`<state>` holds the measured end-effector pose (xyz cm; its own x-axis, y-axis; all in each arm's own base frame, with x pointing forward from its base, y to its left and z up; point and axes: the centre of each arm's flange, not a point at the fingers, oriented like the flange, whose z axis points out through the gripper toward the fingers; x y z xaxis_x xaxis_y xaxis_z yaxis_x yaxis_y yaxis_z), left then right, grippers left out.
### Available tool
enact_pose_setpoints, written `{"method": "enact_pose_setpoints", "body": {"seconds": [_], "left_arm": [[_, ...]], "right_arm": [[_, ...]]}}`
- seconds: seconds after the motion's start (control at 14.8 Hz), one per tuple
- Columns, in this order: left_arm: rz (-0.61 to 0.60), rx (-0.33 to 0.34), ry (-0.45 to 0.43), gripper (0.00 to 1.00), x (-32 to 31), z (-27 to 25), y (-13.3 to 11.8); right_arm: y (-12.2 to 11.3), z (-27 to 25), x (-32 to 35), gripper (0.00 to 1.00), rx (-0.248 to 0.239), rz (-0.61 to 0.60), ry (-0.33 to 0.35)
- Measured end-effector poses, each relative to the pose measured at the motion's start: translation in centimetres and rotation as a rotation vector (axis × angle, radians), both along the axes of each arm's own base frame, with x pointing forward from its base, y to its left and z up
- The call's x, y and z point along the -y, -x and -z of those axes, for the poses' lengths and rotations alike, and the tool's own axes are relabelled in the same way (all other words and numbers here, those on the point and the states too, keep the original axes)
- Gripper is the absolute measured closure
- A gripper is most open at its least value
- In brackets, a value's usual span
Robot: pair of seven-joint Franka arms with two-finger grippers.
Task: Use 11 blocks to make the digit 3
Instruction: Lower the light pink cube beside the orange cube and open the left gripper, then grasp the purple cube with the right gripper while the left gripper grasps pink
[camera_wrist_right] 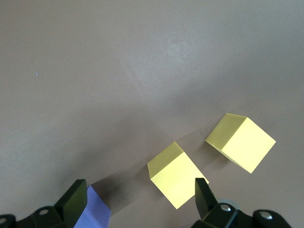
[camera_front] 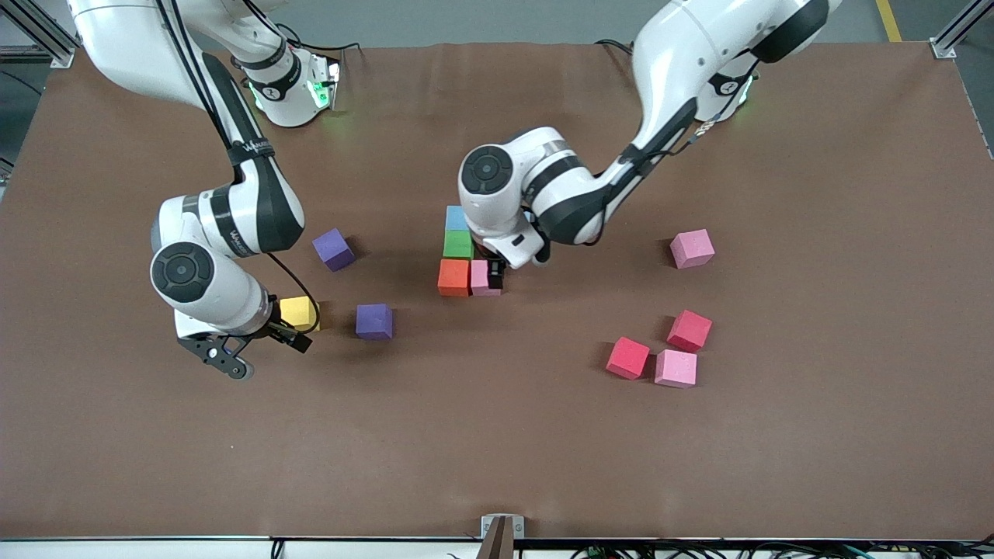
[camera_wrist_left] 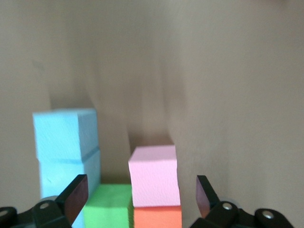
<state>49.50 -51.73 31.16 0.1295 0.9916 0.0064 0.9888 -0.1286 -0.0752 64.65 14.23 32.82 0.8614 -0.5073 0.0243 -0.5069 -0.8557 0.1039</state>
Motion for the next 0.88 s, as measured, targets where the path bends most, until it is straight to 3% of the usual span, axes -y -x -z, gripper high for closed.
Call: {"method": "enact_pose_setpoints", "body": {"seconds": [0.2, 0.41, 0.61, 0.88], "left_arm": [[0.102, -0.022, 0.026, 0.0, -6.7, -2.6, -5.0], [0.153, -0.038, 0.031, 0.0, -13.7, -1.9, -9.5], [0.202, -0.051, -0.014, 0.0, -19.5, 0.6, -11.6], [0.181, 0.027, -0.019, 0.0, -25.7, 4.8, -13.4]], "right_arm": [[0.0, 0.1, -0.1, 0.0, 0.003, -0.001, -0.001], [-0.1, 1.3, -1.1, 0.0, 0.009, -0.017, -0.009], [0.4, 3.4, -3.9, 0.0, 0.0, -0.061, -0.012], [1.3, 5.0, -7.9, 0.0, 0.022, -0.145, -0.024]]}}
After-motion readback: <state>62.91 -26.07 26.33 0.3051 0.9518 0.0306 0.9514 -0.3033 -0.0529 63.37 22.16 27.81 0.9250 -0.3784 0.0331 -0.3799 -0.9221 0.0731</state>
